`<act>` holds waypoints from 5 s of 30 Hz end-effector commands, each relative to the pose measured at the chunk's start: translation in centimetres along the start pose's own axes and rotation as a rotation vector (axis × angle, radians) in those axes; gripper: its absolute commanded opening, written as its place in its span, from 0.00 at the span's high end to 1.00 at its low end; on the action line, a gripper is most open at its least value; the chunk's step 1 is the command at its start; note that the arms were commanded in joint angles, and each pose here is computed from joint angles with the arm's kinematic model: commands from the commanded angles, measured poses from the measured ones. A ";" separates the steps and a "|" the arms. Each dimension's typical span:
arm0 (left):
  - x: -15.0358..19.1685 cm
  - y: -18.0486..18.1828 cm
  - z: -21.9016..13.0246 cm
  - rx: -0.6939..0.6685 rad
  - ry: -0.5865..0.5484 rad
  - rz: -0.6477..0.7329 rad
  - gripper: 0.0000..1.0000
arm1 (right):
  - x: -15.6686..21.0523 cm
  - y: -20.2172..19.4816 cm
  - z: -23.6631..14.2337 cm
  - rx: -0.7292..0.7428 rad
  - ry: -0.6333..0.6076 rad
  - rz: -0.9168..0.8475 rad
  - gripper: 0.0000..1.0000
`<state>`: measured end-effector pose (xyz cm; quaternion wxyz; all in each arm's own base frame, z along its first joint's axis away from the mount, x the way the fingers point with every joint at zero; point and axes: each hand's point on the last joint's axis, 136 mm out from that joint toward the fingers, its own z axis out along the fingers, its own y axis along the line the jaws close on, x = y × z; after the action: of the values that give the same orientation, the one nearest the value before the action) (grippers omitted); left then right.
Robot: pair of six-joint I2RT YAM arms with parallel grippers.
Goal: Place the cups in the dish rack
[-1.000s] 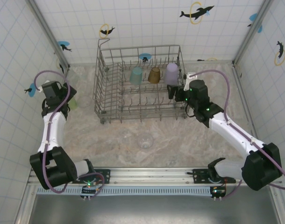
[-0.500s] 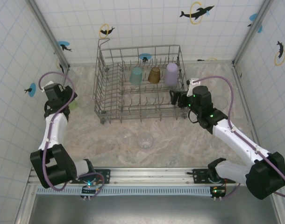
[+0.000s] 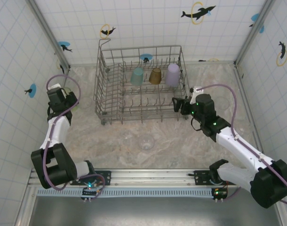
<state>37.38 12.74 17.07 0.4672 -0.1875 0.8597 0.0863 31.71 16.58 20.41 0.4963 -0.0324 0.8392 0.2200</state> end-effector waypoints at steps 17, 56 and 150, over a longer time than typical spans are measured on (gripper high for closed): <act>-2.3 -0.5 1.2 0.017 0.013 0.215 0.16 | 3.3 -3.4 -2.5 0.010 -0.097 0.051 0.00; 2.2 -1.2 7.4 0.053 0.133 0.239 0.72 | 2.2 -3.2 -2.1 0.020 -0.091 0.084 0.00; -7.0 -10.5 -13.3 0.820 -0.307 -0.352 1.00 | -2.7 15.4 9.1 -0.415 0.065 0.128 0.00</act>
<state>35.24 1.01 26.45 0.5913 -0.1423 0.7368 -0.2953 35.84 32.73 21.49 0.4152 -0.0856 0.8167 0.3915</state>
